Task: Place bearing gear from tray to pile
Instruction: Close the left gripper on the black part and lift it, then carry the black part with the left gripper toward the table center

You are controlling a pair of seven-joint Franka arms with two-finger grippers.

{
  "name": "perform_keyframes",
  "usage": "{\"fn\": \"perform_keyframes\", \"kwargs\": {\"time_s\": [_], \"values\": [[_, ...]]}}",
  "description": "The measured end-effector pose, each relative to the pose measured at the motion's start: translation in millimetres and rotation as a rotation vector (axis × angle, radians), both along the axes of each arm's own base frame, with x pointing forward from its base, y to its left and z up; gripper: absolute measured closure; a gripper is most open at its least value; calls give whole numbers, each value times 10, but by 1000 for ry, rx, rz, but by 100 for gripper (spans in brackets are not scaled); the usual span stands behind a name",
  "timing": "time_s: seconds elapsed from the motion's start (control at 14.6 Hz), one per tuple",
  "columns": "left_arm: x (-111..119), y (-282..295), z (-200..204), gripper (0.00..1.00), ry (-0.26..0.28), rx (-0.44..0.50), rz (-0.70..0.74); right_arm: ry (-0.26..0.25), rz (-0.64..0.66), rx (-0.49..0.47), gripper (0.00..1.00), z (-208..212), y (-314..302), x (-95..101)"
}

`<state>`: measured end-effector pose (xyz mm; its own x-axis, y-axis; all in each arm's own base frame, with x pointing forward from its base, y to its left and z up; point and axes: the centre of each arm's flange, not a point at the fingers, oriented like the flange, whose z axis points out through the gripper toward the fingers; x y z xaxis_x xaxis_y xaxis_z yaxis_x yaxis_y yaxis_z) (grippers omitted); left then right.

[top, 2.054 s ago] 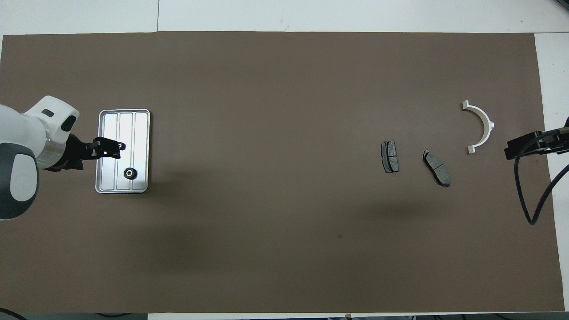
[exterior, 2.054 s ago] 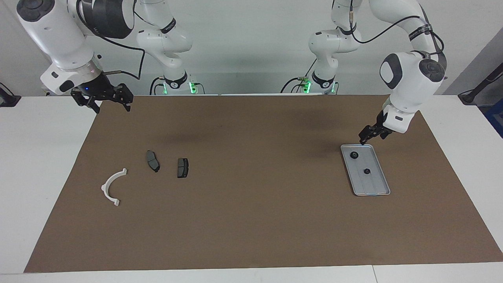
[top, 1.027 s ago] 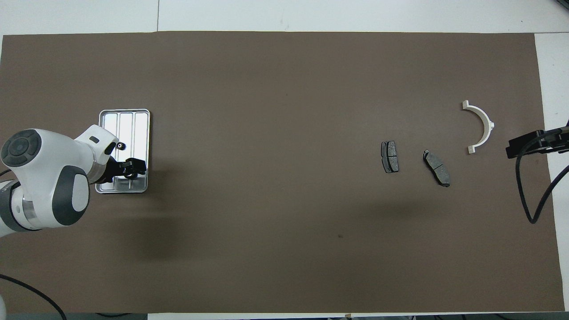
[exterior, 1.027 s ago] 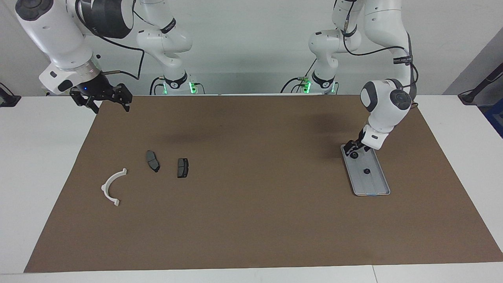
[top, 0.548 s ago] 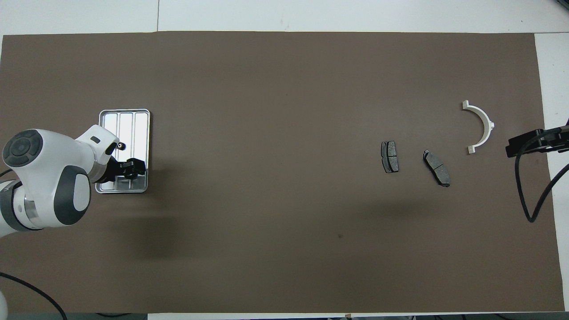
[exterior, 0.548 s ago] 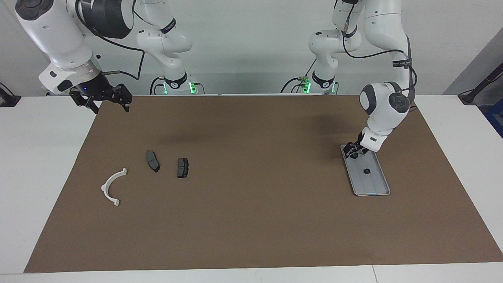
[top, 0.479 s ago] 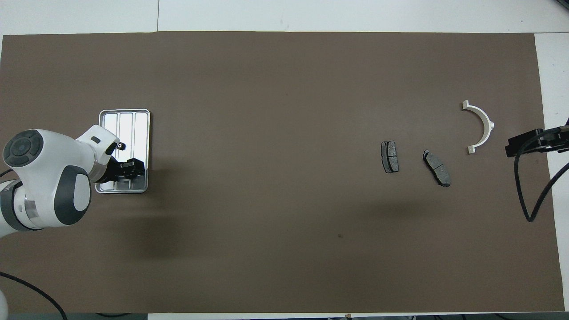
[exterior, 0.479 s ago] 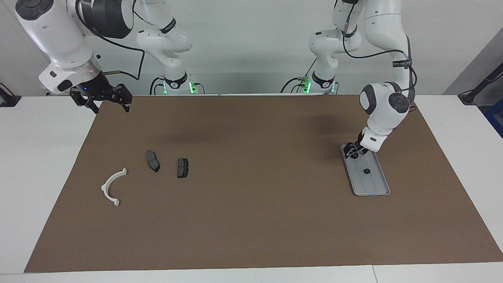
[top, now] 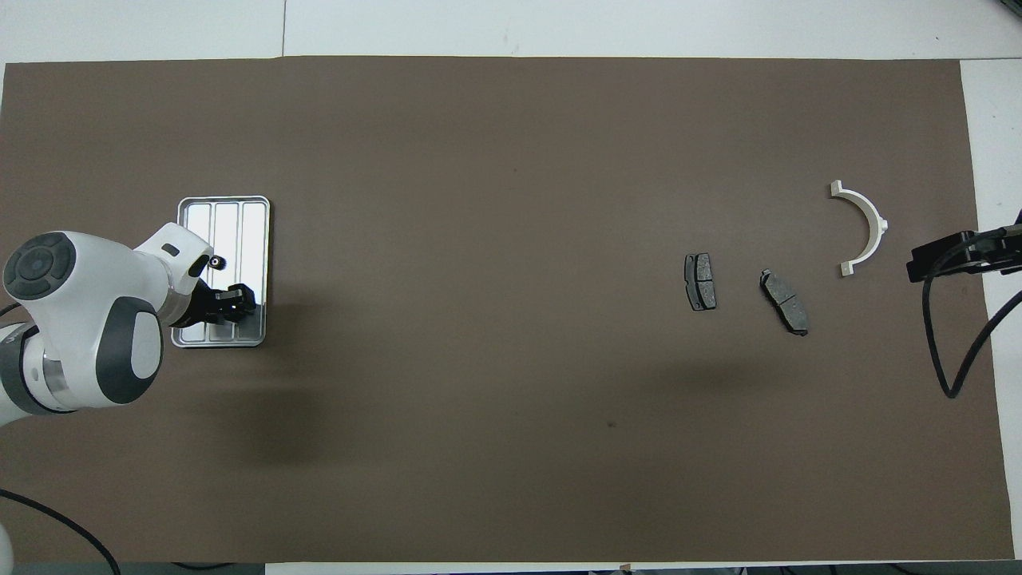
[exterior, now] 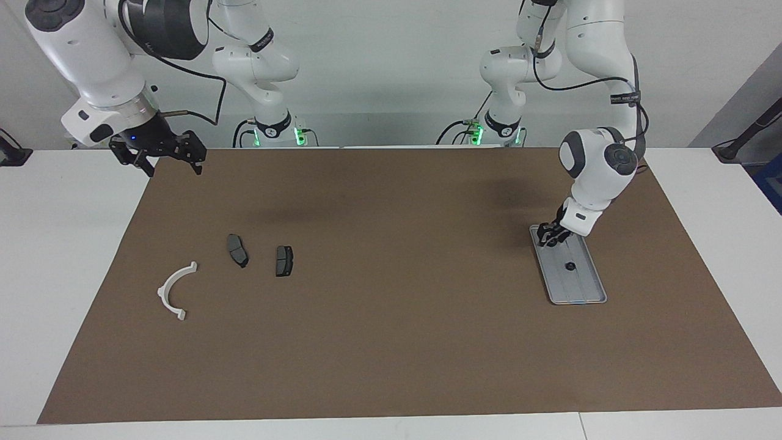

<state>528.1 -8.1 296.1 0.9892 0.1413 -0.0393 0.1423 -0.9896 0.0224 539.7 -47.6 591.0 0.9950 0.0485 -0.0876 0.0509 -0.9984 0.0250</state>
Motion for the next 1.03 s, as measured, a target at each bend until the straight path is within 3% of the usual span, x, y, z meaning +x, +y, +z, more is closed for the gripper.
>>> {"fn": "perform_keyframes", "kwargs": {"time_s": [0.21, 0.34, 0.75, 1.03], "values": [[12, -46, 10, 44, -12, 0, -9, -1, 0, 0, 0, 1, 0, 1], [20, -78, 33, 65, -20, 0, -15, -15, 1, -1, 0, 11, -1, 17], [43, -87, 60, 65, -26, 0, -12, -76, 2, -6, 0, 16, -3, 91], [317, -539, 594, 65, -12, 0, 75, -77, 0, -6, 0, 10, -14, 91]]}}
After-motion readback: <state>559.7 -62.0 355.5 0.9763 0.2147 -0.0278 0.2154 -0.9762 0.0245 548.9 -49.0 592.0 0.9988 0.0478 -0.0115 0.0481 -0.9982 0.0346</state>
